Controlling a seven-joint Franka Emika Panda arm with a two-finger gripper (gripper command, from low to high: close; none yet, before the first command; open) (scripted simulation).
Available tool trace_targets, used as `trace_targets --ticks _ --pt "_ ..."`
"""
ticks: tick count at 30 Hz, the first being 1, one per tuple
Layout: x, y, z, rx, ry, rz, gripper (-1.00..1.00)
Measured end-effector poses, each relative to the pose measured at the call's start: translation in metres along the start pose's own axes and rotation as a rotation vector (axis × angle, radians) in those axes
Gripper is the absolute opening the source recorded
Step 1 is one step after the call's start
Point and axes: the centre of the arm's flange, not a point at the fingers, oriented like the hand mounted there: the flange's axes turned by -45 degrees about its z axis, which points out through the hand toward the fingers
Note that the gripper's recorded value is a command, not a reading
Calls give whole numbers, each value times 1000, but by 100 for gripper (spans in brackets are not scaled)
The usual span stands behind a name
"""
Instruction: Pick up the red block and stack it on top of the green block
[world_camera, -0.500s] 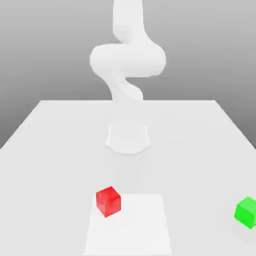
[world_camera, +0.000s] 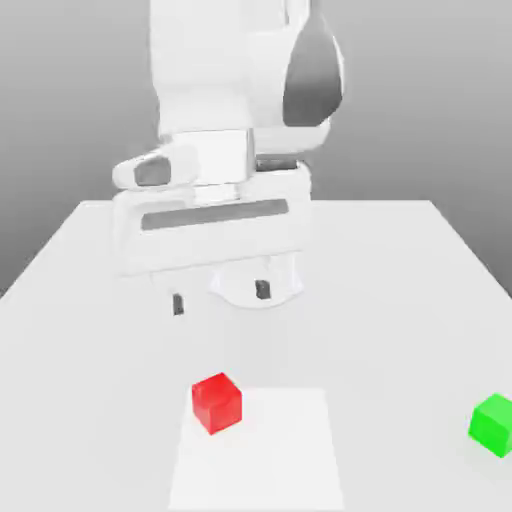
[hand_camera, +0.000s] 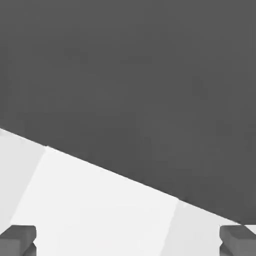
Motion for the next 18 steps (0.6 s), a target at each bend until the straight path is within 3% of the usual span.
trace_targets --ticks 2,4,14,15,18 --pt "-33 -9 47 20 -95 -78 0" --pt "-46 -12 69 28 -129 -110 0" --pt "-58 -15 126 30 -141 -121 0" --pt "-60 -16 132 32 -142 -120 -100" --pt "-60 -16 132 32 -143 -120 -100"
